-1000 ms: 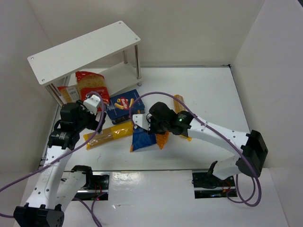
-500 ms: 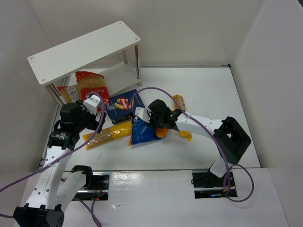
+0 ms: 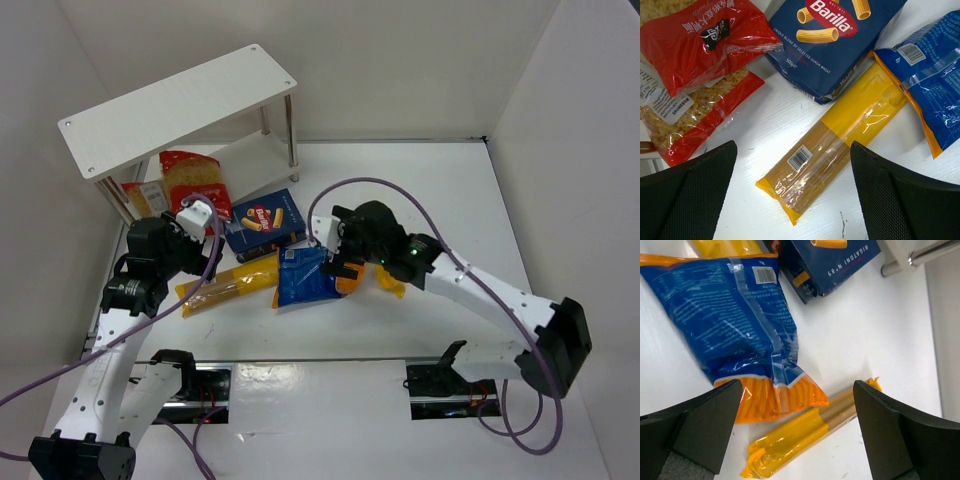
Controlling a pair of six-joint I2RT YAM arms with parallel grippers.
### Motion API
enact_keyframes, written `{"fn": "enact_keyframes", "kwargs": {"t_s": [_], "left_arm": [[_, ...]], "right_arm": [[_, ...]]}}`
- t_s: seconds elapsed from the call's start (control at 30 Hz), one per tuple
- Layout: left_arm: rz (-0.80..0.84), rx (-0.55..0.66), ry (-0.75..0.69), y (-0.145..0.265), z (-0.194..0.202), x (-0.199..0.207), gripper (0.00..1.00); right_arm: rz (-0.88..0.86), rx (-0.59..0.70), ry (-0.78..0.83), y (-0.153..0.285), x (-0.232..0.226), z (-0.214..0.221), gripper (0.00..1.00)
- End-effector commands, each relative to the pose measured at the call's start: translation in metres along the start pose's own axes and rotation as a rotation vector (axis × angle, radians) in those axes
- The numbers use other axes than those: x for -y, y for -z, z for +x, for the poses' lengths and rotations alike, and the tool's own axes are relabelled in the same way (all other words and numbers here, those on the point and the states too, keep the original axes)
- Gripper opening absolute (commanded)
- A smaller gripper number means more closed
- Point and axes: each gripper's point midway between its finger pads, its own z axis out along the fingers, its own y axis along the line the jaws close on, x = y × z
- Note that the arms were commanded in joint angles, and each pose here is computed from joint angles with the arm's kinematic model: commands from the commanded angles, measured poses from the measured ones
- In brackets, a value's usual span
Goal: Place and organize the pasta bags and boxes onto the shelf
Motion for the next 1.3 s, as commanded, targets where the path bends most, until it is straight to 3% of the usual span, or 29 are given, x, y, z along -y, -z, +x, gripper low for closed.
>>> {"fn": "enact_keyframes", "kwargs": {"t_s": [0.0,0.33,1.27], "left_arm": [[0.005,0.029,-0.017,0.0,-0.006,-0.001,0.99],[0.022,0.035,-0.035,0.0,-0.007,0.001,0.99],[0.034,0.03,-0.043,0.0,-0.006,0.003,0.99]], "right_arm": [[-0.133,-0.081,0.076,0.007,-0.041,0.038,1.0],[-0.04,-0.188,0.26,0.002,-0.057,0.091,1.0],[0.03,-0.138,0.364,-0.041,-0.041,0.1,1.0]]}}
